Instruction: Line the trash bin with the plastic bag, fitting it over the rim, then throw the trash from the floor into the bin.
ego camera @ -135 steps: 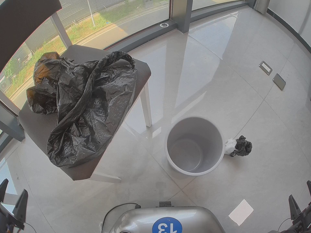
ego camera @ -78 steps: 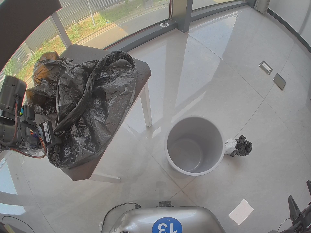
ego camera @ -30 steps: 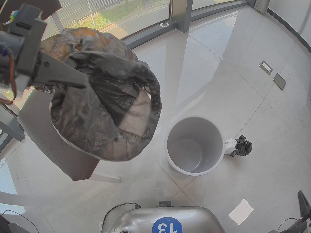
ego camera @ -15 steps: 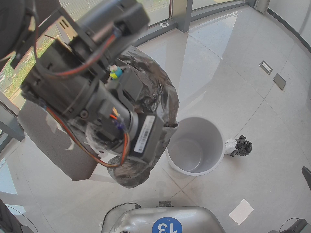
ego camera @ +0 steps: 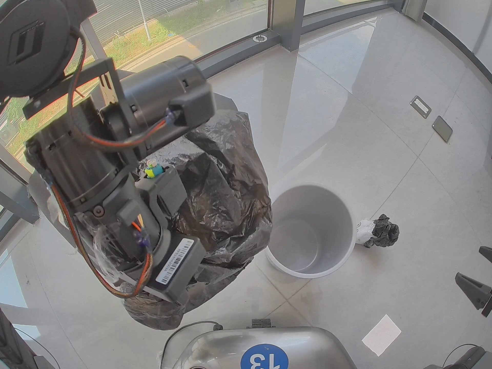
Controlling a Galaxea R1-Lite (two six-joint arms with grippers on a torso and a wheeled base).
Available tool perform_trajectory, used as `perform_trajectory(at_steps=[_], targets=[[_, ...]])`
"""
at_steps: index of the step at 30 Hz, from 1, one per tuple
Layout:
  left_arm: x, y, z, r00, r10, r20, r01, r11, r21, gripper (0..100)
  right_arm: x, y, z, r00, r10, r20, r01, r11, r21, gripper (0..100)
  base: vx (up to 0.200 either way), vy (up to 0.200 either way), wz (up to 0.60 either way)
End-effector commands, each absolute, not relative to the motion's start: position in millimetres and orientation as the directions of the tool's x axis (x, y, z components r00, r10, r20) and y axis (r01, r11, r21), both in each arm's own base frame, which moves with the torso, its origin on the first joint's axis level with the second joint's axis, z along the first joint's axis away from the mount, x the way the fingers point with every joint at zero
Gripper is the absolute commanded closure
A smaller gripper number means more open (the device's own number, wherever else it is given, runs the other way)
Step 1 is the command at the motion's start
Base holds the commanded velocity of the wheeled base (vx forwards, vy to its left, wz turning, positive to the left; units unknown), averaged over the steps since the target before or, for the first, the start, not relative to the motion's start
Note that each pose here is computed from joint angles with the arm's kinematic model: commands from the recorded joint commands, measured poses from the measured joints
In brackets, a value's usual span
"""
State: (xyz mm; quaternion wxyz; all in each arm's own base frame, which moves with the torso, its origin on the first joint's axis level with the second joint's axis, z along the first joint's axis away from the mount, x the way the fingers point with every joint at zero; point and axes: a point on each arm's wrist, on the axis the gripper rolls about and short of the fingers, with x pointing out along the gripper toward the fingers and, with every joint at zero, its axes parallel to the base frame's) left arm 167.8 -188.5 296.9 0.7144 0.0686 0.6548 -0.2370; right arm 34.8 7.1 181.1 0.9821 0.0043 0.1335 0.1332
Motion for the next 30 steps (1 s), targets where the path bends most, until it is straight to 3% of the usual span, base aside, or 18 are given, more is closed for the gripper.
perform_trajectory(at_steps=[1, 6, 8, 9, 10, 15, 20, 30], targets=[[162.4, -184.7, 300.6, 0.027, -0.251, -0.968, 0.435, 0.874, -0.215, 100, 30.4, 6.8, 171.7, 0.923, 0.266, -0.278, -0.270, 0.962, 0.024, 0, 0.000, 0.000, 0.00], [128.8, -164.2, 329.4, 0.099, -0.359, -0.928, 0.512, 0.818, -0.262, 100, 16.9, 6.0, 160.3, 0.910, 0.288, -0.297, -0.300, 0.954, 0.004, 0, 0.000, 0.000, 0.00], [114.7, -146.8, 355.1, 0.225, -0.516, -0.826, 0.571, 0.757, -0.317, 100, 9.9, 5.2, 156.3, 0.907, 0.289, -0.307, -0.302, 0.953, 0.006, 0, 0.000, 0.000, 0.00], [113.3, -145.2, 357.6, 0.236, -0.531, -0.814, 0.577, 0.750, -0.323, 100, 9.3, 5.1, 155.9, 0.907, 0.287, -0.309, -0.300, 0.954, 0.006, 0, 0.000, 0.000, 0.00], [101.7, -129.3, 365.5, 0.324, -0.638, -0.699, 0.644, 0.690, -0.331, 100, 3.0, 4.4, 152.2, 0.905, 0.289, -0.312, -0.302, 0.953, 0.005, 0, 0.000, 0.000, 0.00], [108.6, -136.8, 322.9, 0.421, -0.748, -0.513, 0.689, 0.632, -0.355, 100, -8.1, 2.9, 145.1, 0.903, 0.282, -0.323, -0.296, 0.955, 0.006, 0, 0.000, 0.000, 0.00], [111.1, -139.5, 327.6, 0.428, -0.759, -0.491, 0.688, 0.626, -0.367, 100, -7.3, 3.0, 145.0, 0.902, 0.279, -0.331, -0.294, 0.956, 0.007, 0, 0.000, 0.000, 0.00], [112.5, -147.5, 379.9, 0.449, -0.835, -0.318, 0.699, 0.550, -0.456, 100, 12.5, 5.3, 152.8, 0.877, 0.276, -0.394, -0.303, 0.953, -0.007, 0, 0.000, 0.000, 0.00]])
